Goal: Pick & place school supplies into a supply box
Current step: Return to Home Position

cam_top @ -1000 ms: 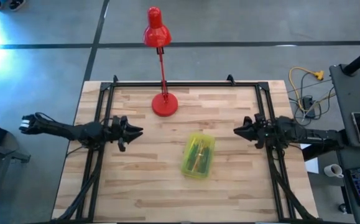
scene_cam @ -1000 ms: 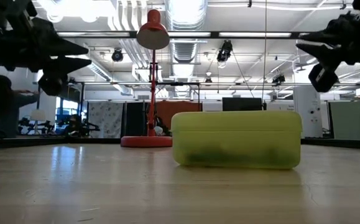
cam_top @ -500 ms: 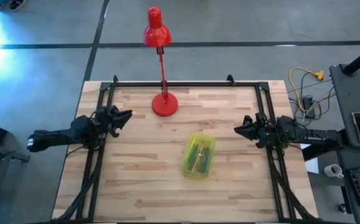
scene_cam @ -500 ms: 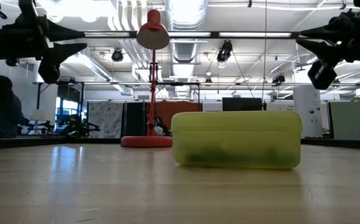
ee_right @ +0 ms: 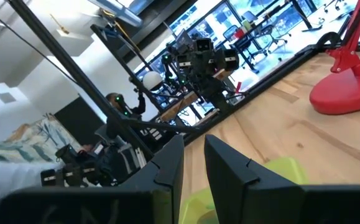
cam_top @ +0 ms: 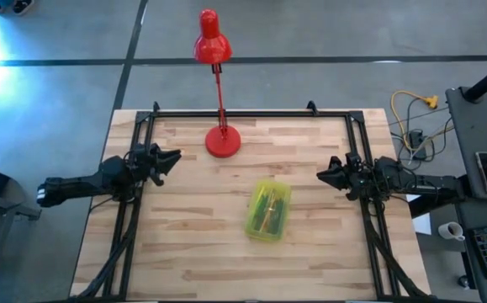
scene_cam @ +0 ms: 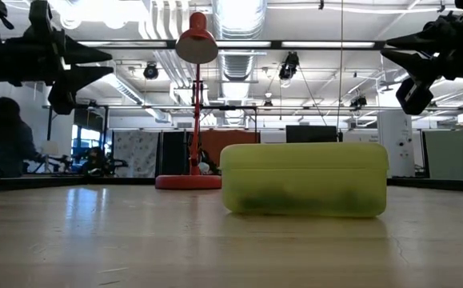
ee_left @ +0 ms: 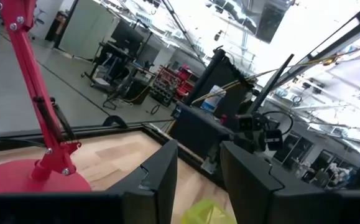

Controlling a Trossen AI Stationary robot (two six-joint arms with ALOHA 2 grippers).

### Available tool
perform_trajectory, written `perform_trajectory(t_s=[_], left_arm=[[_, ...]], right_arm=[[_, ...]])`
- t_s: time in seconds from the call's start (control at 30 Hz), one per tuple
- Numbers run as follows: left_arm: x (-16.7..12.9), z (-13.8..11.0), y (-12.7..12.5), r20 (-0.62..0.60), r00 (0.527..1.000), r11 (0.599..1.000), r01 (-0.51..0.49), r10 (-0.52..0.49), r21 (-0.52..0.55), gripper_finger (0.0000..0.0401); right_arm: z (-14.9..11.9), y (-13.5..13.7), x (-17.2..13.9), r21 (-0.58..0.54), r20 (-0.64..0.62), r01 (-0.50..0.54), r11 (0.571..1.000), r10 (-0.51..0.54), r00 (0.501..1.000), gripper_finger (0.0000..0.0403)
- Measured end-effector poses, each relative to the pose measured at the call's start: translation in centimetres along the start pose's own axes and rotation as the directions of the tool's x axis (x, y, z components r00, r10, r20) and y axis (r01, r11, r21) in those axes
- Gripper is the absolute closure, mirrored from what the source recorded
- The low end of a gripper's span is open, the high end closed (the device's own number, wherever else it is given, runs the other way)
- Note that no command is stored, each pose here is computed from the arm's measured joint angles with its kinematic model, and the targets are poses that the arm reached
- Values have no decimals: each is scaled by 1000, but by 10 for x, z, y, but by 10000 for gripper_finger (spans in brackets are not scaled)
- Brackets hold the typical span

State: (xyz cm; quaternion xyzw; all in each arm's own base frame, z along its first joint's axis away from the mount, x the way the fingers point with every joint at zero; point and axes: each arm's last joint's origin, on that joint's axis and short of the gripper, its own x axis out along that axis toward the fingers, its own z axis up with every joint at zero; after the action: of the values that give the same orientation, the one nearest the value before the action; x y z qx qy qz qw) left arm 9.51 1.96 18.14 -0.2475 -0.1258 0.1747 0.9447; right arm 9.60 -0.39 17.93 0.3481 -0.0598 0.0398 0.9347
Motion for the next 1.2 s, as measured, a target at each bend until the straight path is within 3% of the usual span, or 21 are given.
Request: perform_trajectory(t_s=[0.5, 1.2], left_arm=[[12, -23, 8, -208, 971, 991, -107, 122, 83, 293], [20, -53, 22, -433, 856, 955, -208, 283, 211, 293]], right_arm=[[0, 0, 0, 0, 1, 0, 1000, 0, 1000, 344], [-1, -1, 1, 1, -10, 9, 1000, -9, 1000, 344]])
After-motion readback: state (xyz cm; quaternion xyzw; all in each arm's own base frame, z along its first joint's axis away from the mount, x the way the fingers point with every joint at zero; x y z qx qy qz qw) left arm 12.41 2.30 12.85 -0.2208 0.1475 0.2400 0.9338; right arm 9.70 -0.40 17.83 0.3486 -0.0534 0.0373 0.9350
